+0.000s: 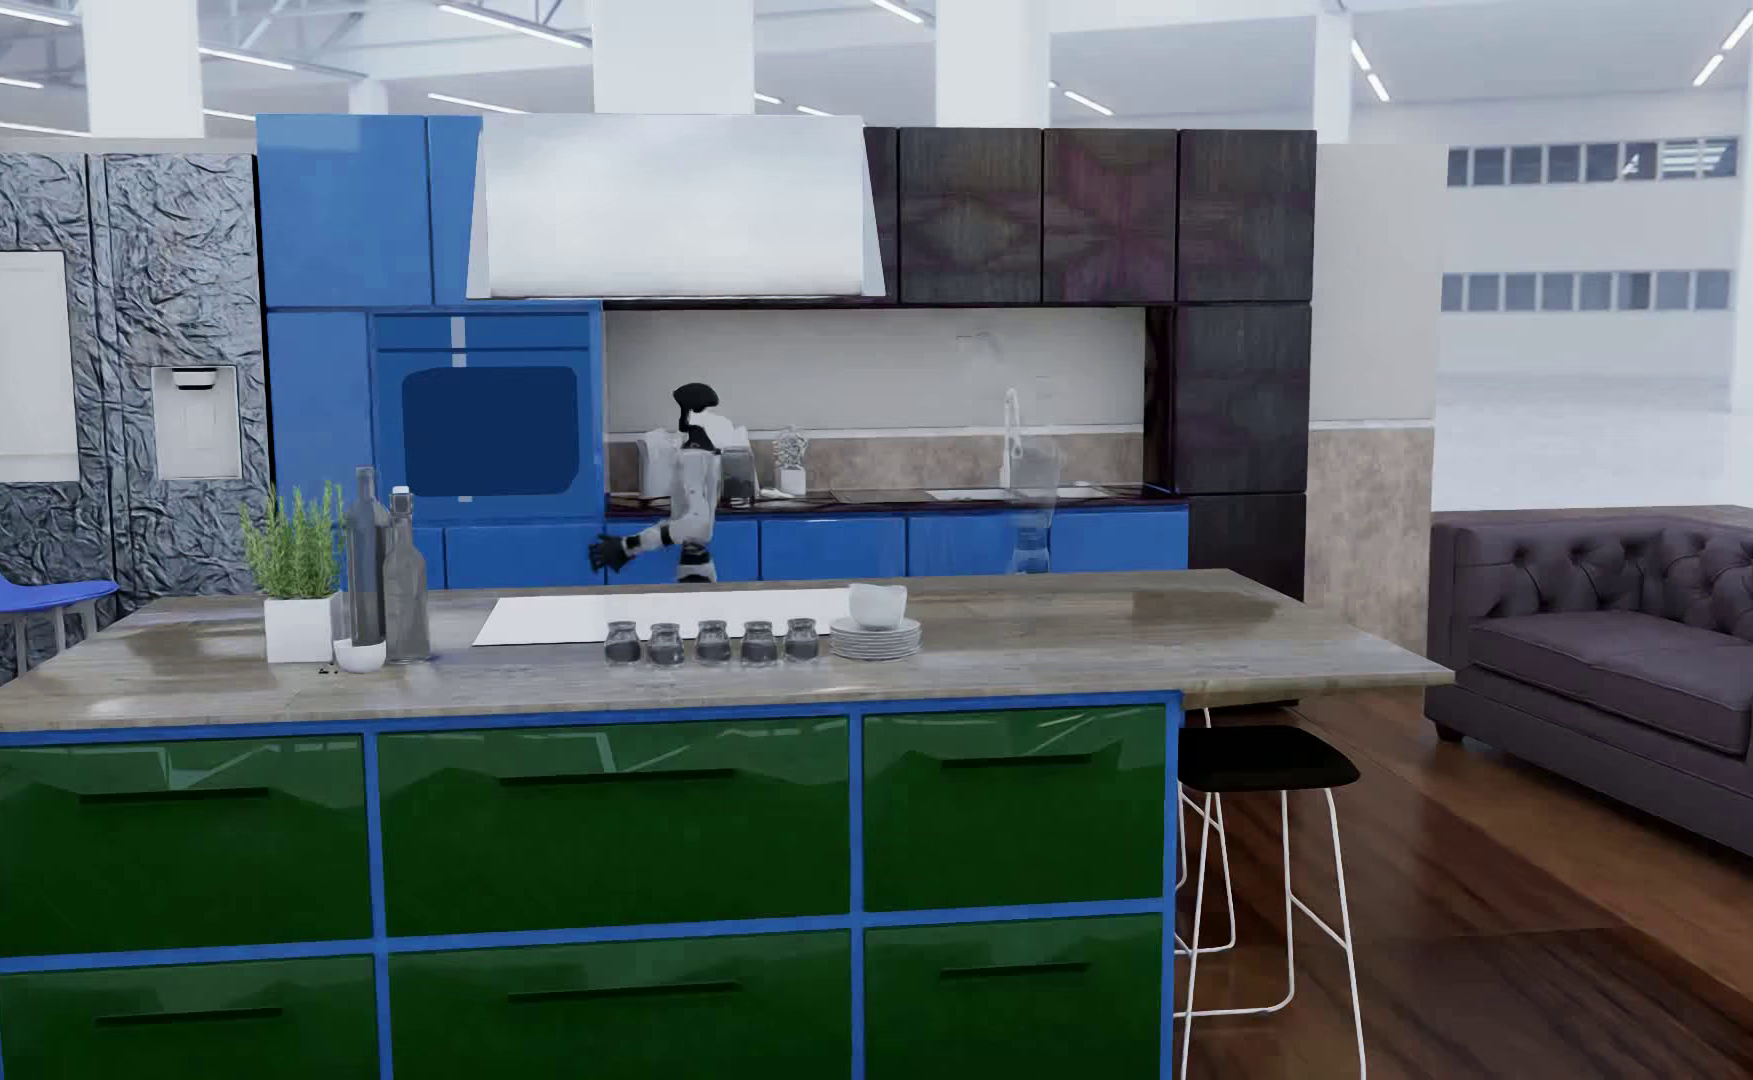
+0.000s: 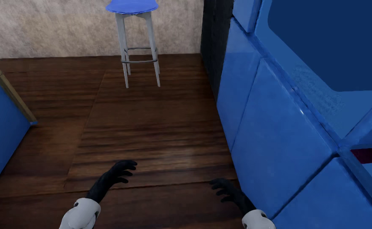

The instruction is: Reach up

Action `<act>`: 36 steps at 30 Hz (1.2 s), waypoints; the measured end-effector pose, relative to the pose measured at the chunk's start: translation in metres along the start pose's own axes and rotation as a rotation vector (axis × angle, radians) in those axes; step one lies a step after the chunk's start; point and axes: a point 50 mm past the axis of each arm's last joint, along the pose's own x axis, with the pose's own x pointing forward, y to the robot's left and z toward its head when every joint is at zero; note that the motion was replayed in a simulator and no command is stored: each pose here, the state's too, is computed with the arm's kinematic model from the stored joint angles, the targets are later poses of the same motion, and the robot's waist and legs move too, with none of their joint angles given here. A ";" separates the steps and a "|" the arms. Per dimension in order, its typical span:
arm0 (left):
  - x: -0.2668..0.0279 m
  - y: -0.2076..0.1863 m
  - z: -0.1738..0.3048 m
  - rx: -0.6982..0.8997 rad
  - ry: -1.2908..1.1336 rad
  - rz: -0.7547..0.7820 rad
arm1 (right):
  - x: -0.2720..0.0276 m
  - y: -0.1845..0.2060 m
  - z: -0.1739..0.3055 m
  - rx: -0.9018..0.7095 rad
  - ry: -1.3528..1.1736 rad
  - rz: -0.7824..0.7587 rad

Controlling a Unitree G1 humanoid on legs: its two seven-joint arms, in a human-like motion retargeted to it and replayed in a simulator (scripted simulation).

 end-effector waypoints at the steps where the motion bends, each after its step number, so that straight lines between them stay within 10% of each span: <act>1: 0.000 -0.001 0.000 -0.002 0.001 -0.004 | 0.000 0.000 -0.001 0.001 0.003 0.000; 20: 0.000 0.006 0.009 0.004 -0.040 0.021 | 0.002 -0.007 0.015 -0.020 -0.061 -0.011; 36: -0.017 0.126 0.150 0.222 -0.571 0.426 | -0.036 -0.120 0.174 -0.217 -0.681 -0.395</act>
